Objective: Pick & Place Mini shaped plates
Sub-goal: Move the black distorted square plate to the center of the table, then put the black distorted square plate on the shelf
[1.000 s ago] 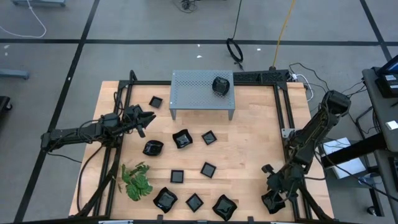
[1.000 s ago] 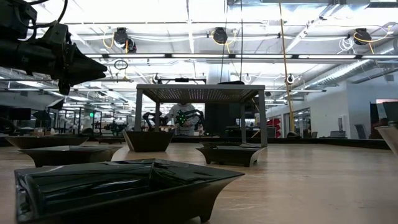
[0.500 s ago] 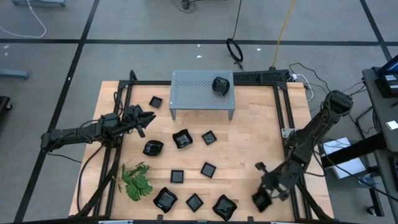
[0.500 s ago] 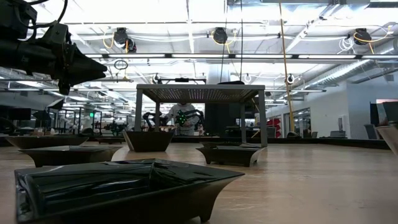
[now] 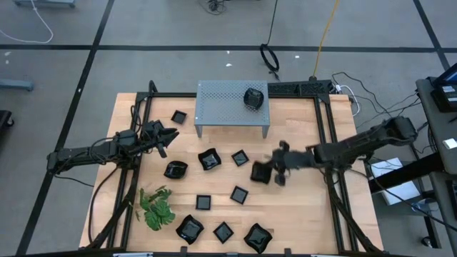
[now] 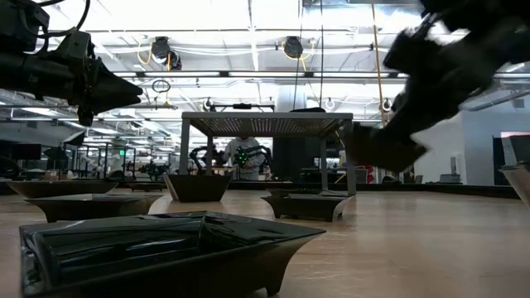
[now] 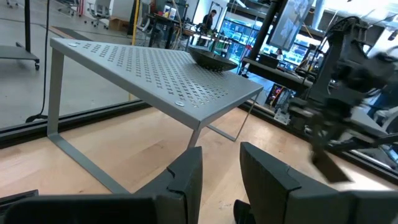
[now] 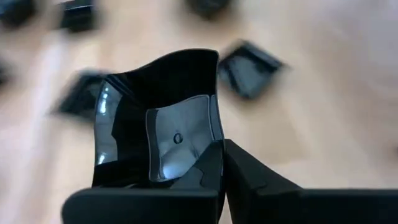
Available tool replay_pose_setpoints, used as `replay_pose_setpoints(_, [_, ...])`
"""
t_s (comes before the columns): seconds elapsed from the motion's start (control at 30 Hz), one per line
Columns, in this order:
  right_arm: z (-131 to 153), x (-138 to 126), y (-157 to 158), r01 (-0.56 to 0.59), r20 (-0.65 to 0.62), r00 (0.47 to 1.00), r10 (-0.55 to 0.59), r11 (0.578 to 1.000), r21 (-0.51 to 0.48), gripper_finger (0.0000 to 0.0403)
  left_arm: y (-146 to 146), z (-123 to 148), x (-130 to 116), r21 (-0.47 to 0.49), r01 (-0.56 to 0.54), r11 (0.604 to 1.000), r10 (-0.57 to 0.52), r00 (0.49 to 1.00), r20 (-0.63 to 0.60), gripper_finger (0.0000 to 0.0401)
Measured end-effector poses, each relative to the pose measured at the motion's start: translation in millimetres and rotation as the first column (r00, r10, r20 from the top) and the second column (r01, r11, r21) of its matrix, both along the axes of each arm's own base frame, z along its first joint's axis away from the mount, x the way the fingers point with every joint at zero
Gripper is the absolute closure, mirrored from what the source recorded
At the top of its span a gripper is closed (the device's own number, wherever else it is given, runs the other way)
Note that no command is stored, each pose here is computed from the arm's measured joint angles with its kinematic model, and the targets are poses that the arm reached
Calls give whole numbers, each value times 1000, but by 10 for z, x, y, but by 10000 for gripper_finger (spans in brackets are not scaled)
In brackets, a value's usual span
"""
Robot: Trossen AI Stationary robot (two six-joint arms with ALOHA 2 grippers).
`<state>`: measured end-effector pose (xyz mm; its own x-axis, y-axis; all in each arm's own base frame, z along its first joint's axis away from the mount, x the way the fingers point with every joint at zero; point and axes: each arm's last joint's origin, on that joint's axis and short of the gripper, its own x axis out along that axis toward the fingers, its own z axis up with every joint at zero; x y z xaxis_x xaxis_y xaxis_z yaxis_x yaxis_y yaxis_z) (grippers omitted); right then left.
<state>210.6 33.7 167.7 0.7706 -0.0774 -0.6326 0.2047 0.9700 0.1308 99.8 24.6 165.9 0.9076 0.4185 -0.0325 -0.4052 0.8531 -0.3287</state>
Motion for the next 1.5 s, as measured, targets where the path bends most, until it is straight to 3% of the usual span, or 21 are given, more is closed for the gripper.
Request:
replay_pose_setpoints(0.1, [-39,31,-206,68,-31,997,-66,994,89,402,0,1,0,0,0,1000,0,1000,0,290])
replay_pose_setpoints(0.23, [-100,51,-302,50,-71,997,-38,984,174,403,0,1,0,0,0,1000,0,1000,0,290])
replay_pose_setpoints(0.47, [-178,70,-386,31,-108,994,-18,993,116,398,0,1,0,0,-1,1000,1,1000,0,290])
replay_pose_setpoints(0.77, [-217,48,-402,2,-124,992,8,997,79,354,0,1,0,0,-1,1000,1,1000,0,290])
replay_pose_setpoints(1.13, [55,80,-403,-57,92,994,55,998,11,290,0,0,0,51,2,999,-1,1000,-24,290])
replay_pose_setpoints(1.5, [443,-100,-441,-30,293,956,32,999,-10,288,2,75,-1,17,-8,1000,7,997,80,290])
